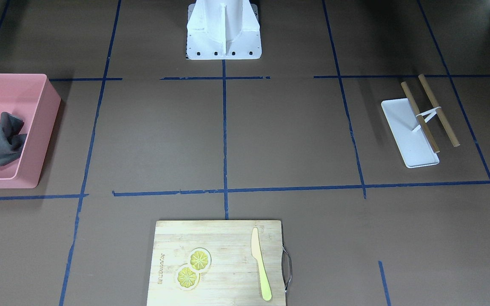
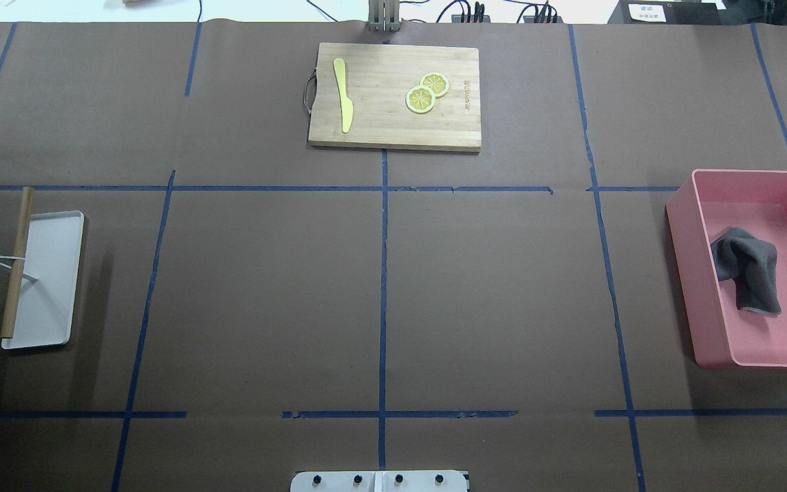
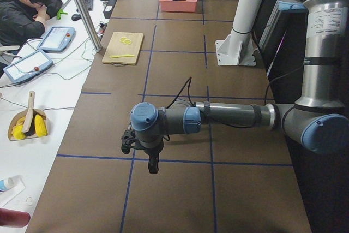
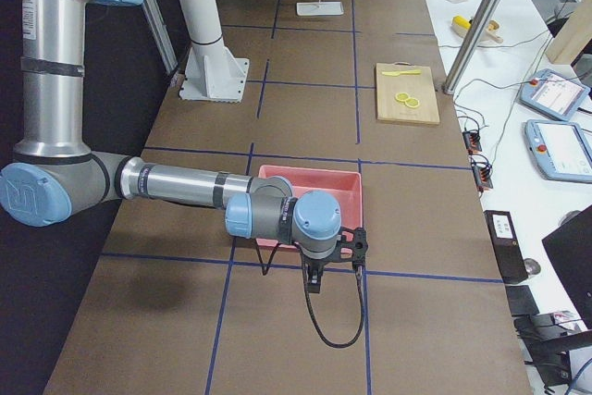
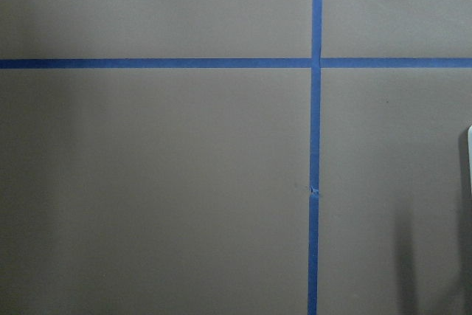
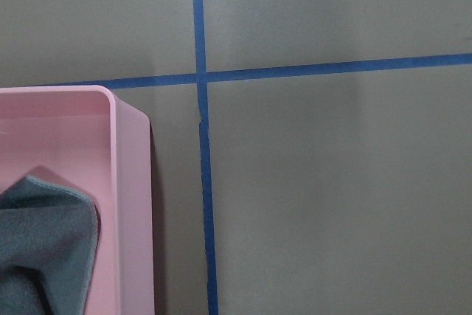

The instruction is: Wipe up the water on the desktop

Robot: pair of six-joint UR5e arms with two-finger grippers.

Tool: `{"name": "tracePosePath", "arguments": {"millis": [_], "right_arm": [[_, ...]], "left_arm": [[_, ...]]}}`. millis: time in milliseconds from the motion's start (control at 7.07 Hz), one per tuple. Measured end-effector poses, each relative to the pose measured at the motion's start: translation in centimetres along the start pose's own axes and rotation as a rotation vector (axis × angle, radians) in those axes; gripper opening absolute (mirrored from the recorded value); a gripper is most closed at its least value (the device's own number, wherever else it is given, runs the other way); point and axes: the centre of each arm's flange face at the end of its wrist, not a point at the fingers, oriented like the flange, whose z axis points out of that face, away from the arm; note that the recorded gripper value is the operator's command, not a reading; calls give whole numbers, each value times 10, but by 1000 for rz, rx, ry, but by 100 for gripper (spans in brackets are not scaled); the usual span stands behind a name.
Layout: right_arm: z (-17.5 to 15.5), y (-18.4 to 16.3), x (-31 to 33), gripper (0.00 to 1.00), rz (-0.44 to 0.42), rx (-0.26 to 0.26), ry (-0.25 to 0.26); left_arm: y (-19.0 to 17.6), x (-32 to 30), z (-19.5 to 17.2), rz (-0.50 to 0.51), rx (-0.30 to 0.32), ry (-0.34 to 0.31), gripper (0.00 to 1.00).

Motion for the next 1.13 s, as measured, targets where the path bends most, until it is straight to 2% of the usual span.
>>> {"name": "tracePosePath", "arguments": {"millis": [1132], "right_arm": [[-1, -1, -2, 100, -3, 3, -2]], "left_arm": [[0, -4, 5, -8, -8, 2, 100]]}}
